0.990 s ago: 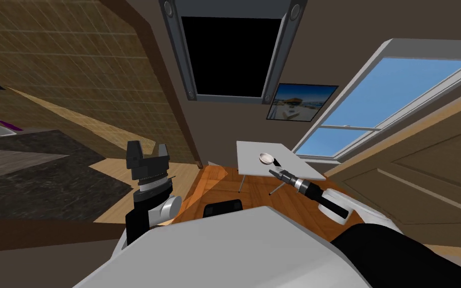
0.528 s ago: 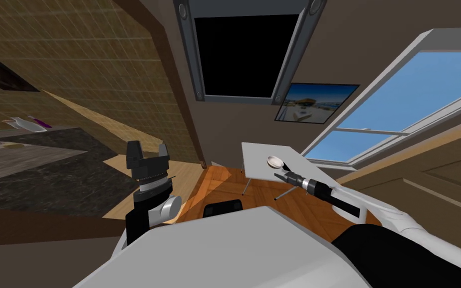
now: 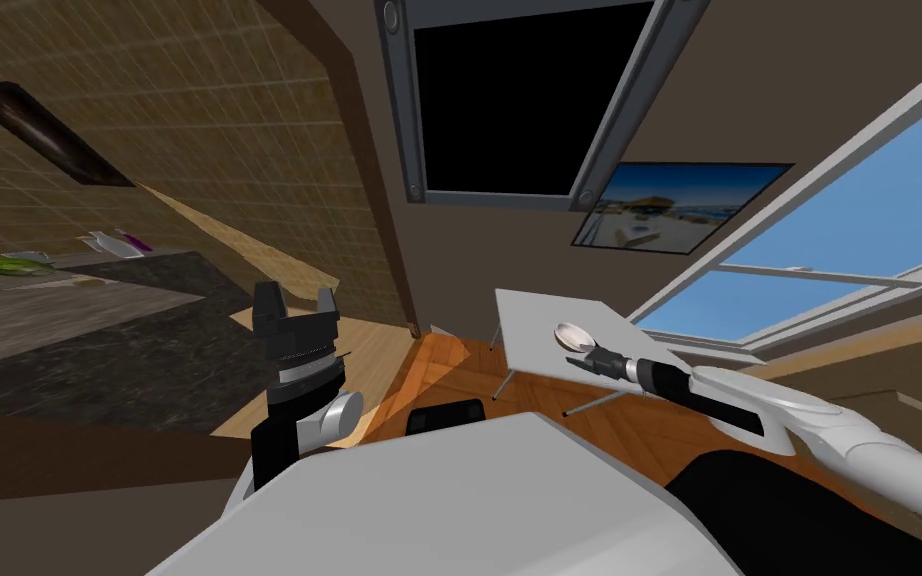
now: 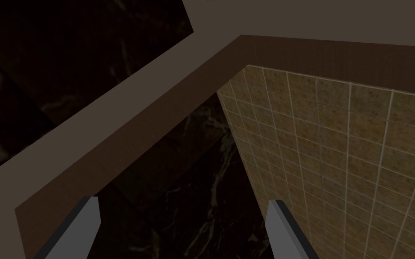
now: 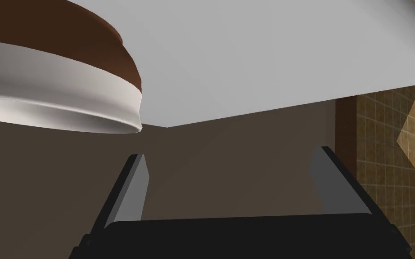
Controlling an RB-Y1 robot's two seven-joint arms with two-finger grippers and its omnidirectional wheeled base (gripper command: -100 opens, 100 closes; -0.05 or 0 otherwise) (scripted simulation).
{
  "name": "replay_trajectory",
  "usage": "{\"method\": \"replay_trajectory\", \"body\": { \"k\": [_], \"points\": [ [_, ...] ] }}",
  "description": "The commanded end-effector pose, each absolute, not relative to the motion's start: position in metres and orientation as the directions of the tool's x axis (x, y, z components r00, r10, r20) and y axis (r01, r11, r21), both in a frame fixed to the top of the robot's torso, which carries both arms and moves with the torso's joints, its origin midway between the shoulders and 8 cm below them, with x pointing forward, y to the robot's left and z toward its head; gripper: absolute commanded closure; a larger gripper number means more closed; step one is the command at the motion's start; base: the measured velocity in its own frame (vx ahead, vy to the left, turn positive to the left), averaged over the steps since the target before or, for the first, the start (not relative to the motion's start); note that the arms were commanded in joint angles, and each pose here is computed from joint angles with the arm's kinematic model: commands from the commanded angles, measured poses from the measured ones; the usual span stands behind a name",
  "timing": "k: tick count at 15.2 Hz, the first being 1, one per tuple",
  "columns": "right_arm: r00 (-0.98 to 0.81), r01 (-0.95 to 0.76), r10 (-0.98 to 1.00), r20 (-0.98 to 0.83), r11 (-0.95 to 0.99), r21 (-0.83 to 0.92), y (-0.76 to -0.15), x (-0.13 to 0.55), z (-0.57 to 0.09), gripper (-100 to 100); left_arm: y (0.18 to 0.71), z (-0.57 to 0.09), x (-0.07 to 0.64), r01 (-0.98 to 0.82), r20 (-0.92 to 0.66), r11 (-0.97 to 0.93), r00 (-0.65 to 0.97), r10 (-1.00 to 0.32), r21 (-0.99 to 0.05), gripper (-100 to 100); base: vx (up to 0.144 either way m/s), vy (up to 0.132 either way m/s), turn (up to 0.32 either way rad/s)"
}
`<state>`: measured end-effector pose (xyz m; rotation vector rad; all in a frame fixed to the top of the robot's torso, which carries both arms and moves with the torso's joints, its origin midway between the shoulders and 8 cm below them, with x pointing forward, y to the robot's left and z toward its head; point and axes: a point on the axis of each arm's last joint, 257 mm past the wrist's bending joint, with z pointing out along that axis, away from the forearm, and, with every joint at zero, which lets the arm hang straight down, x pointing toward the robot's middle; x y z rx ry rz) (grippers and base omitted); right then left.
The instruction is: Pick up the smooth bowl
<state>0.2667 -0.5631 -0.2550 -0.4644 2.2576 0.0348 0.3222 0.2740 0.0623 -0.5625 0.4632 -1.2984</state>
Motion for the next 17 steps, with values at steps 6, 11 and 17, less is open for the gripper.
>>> {"method": "replay_trajectory", "body": {
  "k": [6, 11, 17],
  "points": [
    [-0.692, -0.435, -0.477, -0.541, 0.875, -0.215, -0.615, 0.221, -0.269, -100, 0.274, 0.062, 0.322, 0.761, -0.008, 0.171, 0.213, -0.977, -0.626, 0, 0.138, 0.021, 0.11],
    [-0.744, -0.505, -0.548, -0.382, 0.836, -0.215, -0.644, 0.172, -0.282, -100, 0.274, 0.062, 0.322, 0.761, -0.008, 0.171, 0.213, -0.977, -0.626, 0, 0.11, -0.004, 0.073],
    [-0.762, -0.533, -0.568, -0.311, 0.823, -0.199, -0.656, 0.147, -0.287, -100, 0.274, 0.062, 0.322, 0.761, -0.008, 0.171, 0.213, -0.977, -0.626, 0, 0.078, -0.014, 0.033]
  ]
}}
